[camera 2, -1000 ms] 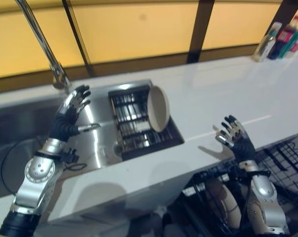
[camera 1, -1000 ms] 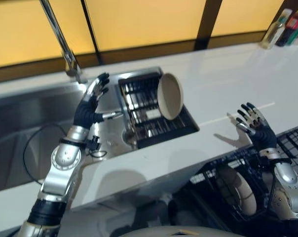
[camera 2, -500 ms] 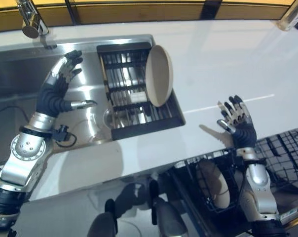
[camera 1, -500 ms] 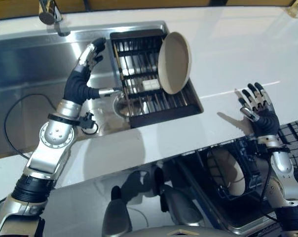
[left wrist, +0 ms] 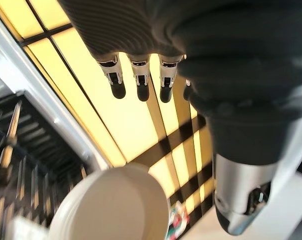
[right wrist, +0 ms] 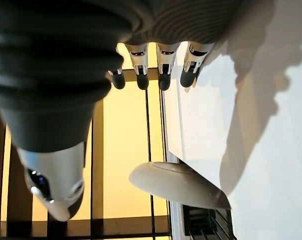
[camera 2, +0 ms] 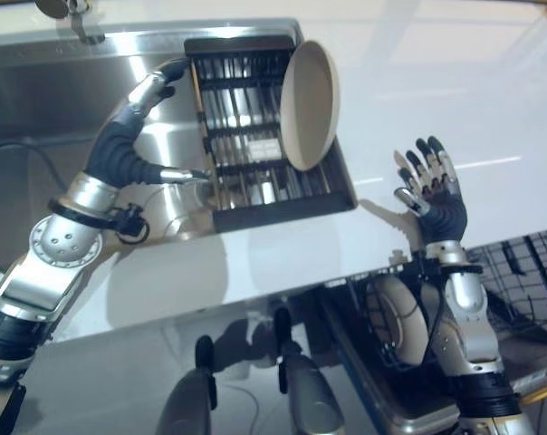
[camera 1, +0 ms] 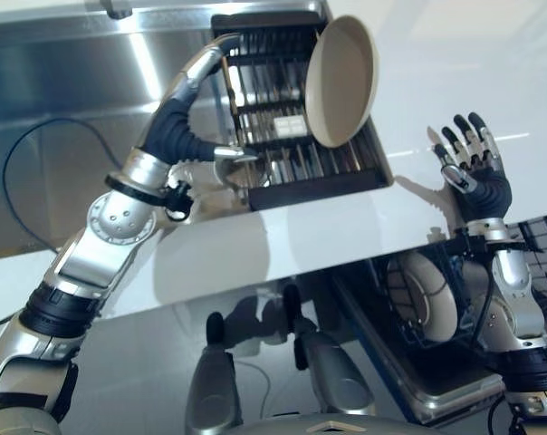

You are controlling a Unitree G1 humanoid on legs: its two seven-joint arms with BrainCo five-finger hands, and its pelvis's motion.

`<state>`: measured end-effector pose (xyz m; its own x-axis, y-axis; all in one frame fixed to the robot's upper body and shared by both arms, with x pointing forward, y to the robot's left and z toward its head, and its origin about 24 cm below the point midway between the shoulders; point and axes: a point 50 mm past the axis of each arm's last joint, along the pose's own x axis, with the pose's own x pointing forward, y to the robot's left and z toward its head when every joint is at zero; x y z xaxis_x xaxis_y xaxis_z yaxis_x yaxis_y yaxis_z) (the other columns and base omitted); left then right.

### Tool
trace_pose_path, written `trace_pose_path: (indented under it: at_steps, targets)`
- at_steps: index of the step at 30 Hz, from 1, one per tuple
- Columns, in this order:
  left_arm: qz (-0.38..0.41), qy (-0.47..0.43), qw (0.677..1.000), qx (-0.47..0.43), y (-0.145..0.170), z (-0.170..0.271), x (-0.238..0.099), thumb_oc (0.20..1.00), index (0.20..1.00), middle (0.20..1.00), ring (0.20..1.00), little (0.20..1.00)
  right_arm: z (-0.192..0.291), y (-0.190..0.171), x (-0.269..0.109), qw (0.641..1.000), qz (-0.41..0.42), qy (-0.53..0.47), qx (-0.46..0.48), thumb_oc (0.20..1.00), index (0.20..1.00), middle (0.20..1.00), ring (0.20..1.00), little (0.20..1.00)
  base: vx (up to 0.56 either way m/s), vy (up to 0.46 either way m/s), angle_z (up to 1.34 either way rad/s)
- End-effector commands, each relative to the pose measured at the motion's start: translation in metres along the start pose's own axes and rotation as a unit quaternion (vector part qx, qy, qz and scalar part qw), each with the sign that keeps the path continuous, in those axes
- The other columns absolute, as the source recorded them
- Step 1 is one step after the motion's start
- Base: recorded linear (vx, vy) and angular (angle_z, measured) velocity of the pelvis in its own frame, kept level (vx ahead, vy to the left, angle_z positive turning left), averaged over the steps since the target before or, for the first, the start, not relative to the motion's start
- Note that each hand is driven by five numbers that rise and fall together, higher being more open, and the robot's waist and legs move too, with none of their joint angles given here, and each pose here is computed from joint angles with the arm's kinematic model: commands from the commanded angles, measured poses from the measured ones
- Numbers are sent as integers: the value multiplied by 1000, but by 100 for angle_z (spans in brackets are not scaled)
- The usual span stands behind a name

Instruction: Pick up plates and place into dishwasher.

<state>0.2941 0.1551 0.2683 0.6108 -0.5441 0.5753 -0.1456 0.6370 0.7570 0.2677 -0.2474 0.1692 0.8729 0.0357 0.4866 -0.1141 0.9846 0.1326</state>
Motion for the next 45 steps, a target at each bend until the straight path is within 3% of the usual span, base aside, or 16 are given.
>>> trace_pose_path:
  at_steps: [1, 5, 7, 10, 13, 15, 21, 27, 32, 33, 34, 38, 45]
  targets:
    - [69, -46, 988, 128, 64, 18, 53, 1000, 1000, 1000, 1000, 1000, 30, 1, 13, 998, 38, -44, -15, 1000, 1000, 1000, 1000, 1000, 8, 70, 31]
    - [57, -25, 974, 218, 75, 14, 77, 1000, 1000, 1000, 1000, 1000, 37, -5, 18, 998, 52, -42, -23, 1000, 1000, 1000, 1000, 1000, 12, 97, -50]
    - [65, -9, 973, 222, 82, 12, 88, 1000, 1000, 1000, 1000, 1000, 39, -7, 22, 997, 58, -44, -30, 1000, 1000, 1000, 1000, 1000, -12, 122, -31]
    - [80, 7, 972, 220, 84, 5, 91, 1000, 1000, 1000, 1000, 1000, 40, -10, 22, 996, 64, -44, -37, 1000, 1000, 1000, 1000, 1000, 3, 96, -25]
    - [62, 5, 957, 285, 80, 2, 94, 1000, 1000, 1000, 1000, 1000, 38, -10, 23, 996, 64, -44, -38, 1000, 1000, 1000, 1000, 1000, 11, 27, -27]
    - [47, -4, 941, 334, 76, 3, 97, 1000, 1000, 1000, 1000, 1000, 41, -10, 25, 996, 65, -47, -39, 1000, 1000, 1000, 1000, 1000, 10, 16, -24]
    - [-56, 0, 852, 520, 76, -2, 105, 1000, 1000, 1000, 1000, 1000, 47, -23, 26, 996, 66, -40, -53, 1000, 1000, 1000, 1000, 1000, 35, 30, -4]
    - [-91, 28, 817, 569, 84, 4, 113, 1000, 1000, 1000, 1000, 1000, 49, -29, 26, 996, 65, -40, -57, 1000, 1000, 1000, 1000, 1000, 0, 0, 0]
    - [-154, 66, 760, 628, 84, -1, 114, 1000, 1000, 1000, 1000, 1000, 51, -28, 29, 995, 68, -46, -52, 1000, 1000, 1000, 1000, 1000, -6, 1, 0]
    - [-160, 71, 753, 634, 85, -2, 114, 382, 382, 382, 382, 382, 52, -27, 30, 995, 70, -47, -54, 1000, 1000, 1000, 1000, 1000, -9, 2, -6]
    - [-173, 81, 738, 648, 85, -3, 113, 200, 200, 200, 200, 200, 52, -27, 30, 995, 71, -47, -55, 1000, 1000, 1000, 1000, 1000, 5, 7, -6]
    - [-212, 93, 690, 686, 84, -9, 111, 200, 200, 200, 200, 200, 52, -26, 32, 995, 73, -43, -61, 1000, 1000, 1000, 1000, 1000, 14, 23, -1]
    - [-188, 70, 678, 707, 88, -3, 112, 200, 200, 200, 200, 200, 49, -27, 28, 995, 69, -41, -60, 1000, 1000, 1000, 1000, 1000, 0, 0, 0]
